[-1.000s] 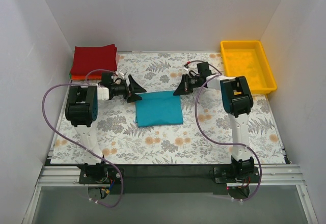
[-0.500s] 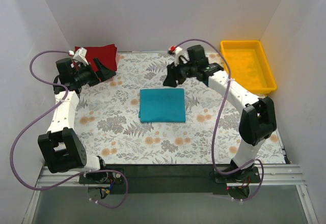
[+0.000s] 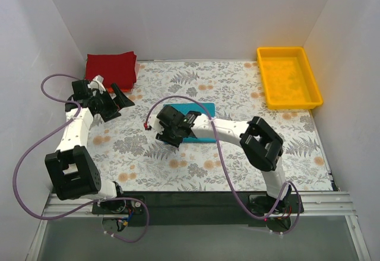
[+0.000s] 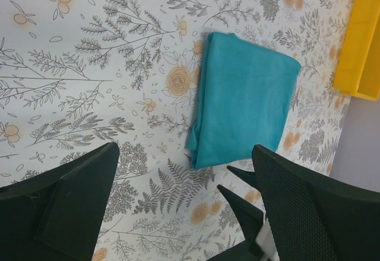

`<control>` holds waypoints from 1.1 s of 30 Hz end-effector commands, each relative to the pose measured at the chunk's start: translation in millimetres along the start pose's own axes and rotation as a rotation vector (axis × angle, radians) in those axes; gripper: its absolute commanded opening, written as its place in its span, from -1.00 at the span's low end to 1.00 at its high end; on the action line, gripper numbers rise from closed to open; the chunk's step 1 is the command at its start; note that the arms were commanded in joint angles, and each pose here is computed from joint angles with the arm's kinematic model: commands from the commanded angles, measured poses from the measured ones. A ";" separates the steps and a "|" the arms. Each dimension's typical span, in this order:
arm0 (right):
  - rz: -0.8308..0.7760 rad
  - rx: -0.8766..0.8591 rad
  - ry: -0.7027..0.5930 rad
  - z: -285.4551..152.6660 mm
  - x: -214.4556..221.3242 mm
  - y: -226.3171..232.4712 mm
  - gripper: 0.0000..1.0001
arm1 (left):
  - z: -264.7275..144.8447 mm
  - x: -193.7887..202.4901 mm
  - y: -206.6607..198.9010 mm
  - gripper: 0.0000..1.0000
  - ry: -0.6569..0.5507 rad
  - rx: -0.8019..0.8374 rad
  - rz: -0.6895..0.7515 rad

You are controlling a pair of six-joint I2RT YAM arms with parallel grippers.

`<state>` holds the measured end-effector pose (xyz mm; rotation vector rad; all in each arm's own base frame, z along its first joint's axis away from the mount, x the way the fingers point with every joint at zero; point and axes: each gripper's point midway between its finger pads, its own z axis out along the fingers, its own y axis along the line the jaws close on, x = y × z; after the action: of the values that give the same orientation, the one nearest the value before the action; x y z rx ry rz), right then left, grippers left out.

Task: Fold and stack the t-shirts
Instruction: Fold the tshirt, then neatly place the folded tshirt to the corner

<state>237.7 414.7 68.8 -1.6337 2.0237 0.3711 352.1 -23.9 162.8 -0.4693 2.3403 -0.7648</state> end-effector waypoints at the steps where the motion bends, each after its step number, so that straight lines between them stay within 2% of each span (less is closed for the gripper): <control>1: -0.058 0.116 0.011 2.8 -14.7 -13.3 -0.13 | 0.8 4.1 7.9 0.90 0.012 -0.032 -0.026; 12: -0.069 0.074 -0.009 22.3 -31.3 -1.4 -0.17 | 4.7 9.8 15.4 0.90 -0.009 -0.046 -0.042; 17: -0.072 0.032 0.012 39.8 -24.4 5.0 -0.21 | 9.7 12.1 21.4 0.90 0.000 -0.072 -0.103; 23: -0.068 -0.002 0.041 49.9 -12.2 12.2 -0.22 | 18.1 24.1 20.1 0.90 0.043 -0.029 -0.162; 25: -0.074 0.002 0.058 53.8 -6.1 11.7 -0.33 | 22.1 34.2 21.4 0.90 0.072 -0.013 -0.191; 26: -0.076 0.012 0.061 54.2 -5.2 8.4 -0.48 | 24.6 36.6 20.1 0.89 0.085 0.006 -0.198; 27: -0.072 0.015 0.065 55.6 -3.8 6.9 -0.80 | 26.4 41.8 20.2 0.86 0.098 0.018 -0.213; 28: -0.068 0.016 0.061 54.6 -5.2 5.3 -0.97 | 28.5 41.6 18.6 0.80 0.096 0.038 -0.214; 33: -0.052 0.027 -0.007 31.9 -25.9 -11.1 -0.97 | 38.9 50.5 14.6 0.79 0.095 0.093 -0.283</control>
<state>247.8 445.1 28.9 -1.7053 2.0096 0.2933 329.9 -44.1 95.8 -0.7501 2.4150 -0.9461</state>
